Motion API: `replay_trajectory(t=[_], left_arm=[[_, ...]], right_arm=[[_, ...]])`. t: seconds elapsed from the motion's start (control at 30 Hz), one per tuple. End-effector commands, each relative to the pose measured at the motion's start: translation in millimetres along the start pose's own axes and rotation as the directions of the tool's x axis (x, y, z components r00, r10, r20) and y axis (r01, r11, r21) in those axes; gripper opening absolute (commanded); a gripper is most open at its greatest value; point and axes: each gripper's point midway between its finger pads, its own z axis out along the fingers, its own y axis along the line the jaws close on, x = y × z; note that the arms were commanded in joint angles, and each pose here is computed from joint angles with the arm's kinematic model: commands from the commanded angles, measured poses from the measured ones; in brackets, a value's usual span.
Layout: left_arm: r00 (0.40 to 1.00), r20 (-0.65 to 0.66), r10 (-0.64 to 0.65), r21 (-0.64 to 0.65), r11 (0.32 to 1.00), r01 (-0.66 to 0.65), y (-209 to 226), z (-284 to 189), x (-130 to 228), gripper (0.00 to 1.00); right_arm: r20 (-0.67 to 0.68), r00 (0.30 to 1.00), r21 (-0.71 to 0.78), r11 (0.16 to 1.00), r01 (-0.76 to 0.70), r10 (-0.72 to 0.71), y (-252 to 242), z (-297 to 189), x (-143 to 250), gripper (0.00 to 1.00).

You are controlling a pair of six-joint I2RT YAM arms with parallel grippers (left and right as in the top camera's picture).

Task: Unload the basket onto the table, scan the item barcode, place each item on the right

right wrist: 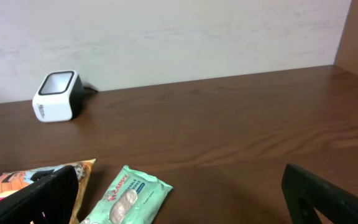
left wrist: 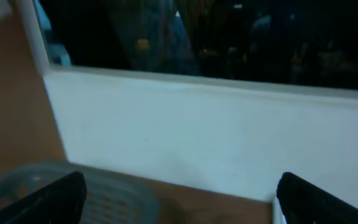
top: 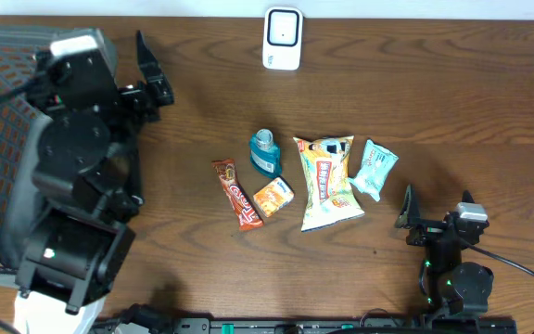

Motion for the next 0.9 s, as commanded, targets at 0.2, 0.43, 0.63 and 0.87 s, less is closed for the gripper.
replay_trajectory(t=[0.2, 0.43, 0.63, 0.87], left_arm=[[0.983, 0.082, 0.166, -0.006, 0.986, -0.166, 17, -30, -39, 0.98], [0.993, 0.112, 0.020, 0.022, 0.999, -0.023, 26, -51, -38, 0.98], [0.985, 0.170, -0.016, 0.034, 0.999, 0.011, 38, -75, -50, 0.98], [0.952, 0.292, -0.090, 0.069, 0.995, 0.073, 67, -131, -75, 0.98]], right_arm=[[0.000, 1.000, -0.010, 1.000, 0.014, -0.014, 3, 0, 1, 0.99], [0.000, 1.000, -0.010, 1.000, 0.014, -0.014, 3, 0, 1, 0.99], [0.003, 1.000, -0.001, 1.000, 0.013, -0.013, 1, 0, 0, 0.99], [-0.092, 0.955, -0.215, 0.931, -0.296, 0.282, 41, -5, 5, 0.99]])
